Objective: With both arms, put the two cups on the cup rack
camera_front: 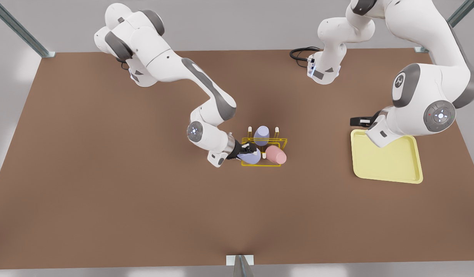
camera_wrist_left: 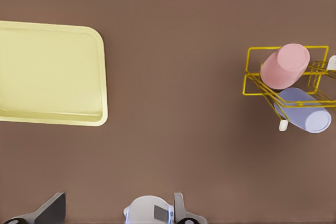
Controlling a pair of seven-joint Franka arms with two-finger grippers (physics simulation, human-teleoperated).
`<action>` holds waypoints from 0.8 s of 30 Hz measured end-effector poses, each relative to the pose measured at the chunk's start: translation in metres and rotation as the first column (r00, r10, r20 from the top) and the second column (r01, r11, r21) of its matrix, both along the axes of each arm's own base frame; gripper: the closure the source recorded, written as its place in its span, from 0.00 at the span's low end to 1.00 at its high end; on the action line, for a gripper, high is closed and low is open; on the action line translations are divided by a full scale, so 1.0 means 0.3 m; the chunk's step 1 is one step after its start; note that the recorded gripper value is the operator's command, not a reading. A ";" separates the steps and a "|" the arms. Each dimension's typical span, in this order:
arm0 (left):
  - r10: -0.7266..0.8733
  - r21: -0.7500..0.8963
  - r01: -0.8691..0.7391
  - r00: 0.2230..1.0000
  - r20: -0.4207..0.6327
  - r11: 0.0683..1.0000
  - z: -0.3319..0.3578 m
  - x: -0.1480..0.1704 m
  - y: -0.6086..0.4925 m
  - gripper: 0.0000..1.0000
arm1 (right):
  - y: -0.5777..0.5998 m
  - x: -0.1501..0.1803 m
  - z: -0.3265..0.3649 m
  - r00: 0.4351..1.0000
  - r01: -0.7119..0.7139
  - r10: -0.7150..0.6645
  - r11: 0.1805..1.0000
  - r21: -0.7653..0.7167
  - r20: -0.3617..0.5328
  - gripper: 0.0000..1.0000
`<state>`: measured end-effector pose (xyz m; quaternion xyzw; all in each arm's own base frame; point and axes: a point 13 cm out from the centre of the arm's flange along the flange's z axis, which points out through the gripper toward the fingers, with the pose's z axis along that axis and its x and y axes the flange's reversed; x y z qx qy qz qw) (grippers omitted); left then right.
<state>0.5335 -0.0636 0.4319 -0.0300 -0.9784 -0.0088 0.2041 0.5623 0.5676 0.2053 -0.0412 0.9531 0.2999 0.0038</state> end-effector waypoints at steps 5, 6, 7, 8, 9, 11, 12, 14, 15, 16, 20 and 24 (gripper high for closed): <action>-0.042 -0.018 0.042 0.999 0.010 0.999 0.067 -0.034 -0.034 0.00 | 0.032 -0.020 -0.012 1.000 -0.007 0.007 1.000 0.004 -0.007 0.00; -0.033 -0.024 0.033 0.999 0.013 0.999 0.079 -0.036 -0.003 0.00 | 0.036 -0.015 -0.003 1.000 -0.006 0.006 1.000 0.008 -0.005 0.00; -0.017 -0.031 0.018 1.000 0.013 0.999 0.080 -0.032 0.038 0.00 | 0.036 -0.009 0.006 1.000 -0.003 0.003 1.000 0.012 -0.003 0.00; -0.014 -0.037 0.015 1.000 0.014 0.999 0.082 -0.029 0.059 0.00 | 0.037 -0.001 0.020 1.000 -0.001 0.001 1.000 0.017 0.000 0.00; -0.026 -0.043 0.027 0.999 0.024 0.999 0.094 -0.024 0.053 0.00 | 0.036 0.011 0.038 1.000 0.002 -0.002 1.000 0.022 0.003 0.00; -0.071 -0.057 0.073 0.997 0.032 0.996 0.107 -0.028 -0.005 0.00 | 0.016 0.040 0.059 1.000 0.012 -0.012 1.000 0.028 0.003 0.00; -0.100 -0.064 0.102 0.994 0.034 0.993 0.113 -0.035 -0.054 0.00 | 0.010 0.051 0.075 1.000 0.014 -0.014 0.999 0.032 0.004 0.00; -0.146 -0.071 0.148 0.989 0.031 0.986 0.124 -0.059 -0.138 0.00 | -0.017 0.081 0.113 1.000 0.022 -0.022 0.999 0.039 0.002 0.00; -0.154 -0.072 0.156 0.988 0.029 0.985 0.129 -0.066 -0.155 0.00 | -0.047 0.106 0.137 1.000 0.030 -0.030 0.999 0.042 0.000 0.00; -0.157 -0.073 0.159 0.987 0.027 0.985 0.129 -0.068 -0.163 0.00 | -0.087 0.141 0.170 0.999 0.042 -0.042 0.998 0.047 -0.001 0.00; -0.135 -0.069 0.135 0.991 0.015 0.988 0.111 -0.057 -0.136 0.00 | -0.403 0.307 0.335 0.996 0.059 -0.054 0.996 -0.073 0.069 0.00; -0.126 -0.058 0.125 0.992 -0.010 0.990 0.100 -0.068 -0.122 0.00 | -0.997 0.381 0.452 0.992 0.018 0.046 0.860 -0.510 0.114 0.00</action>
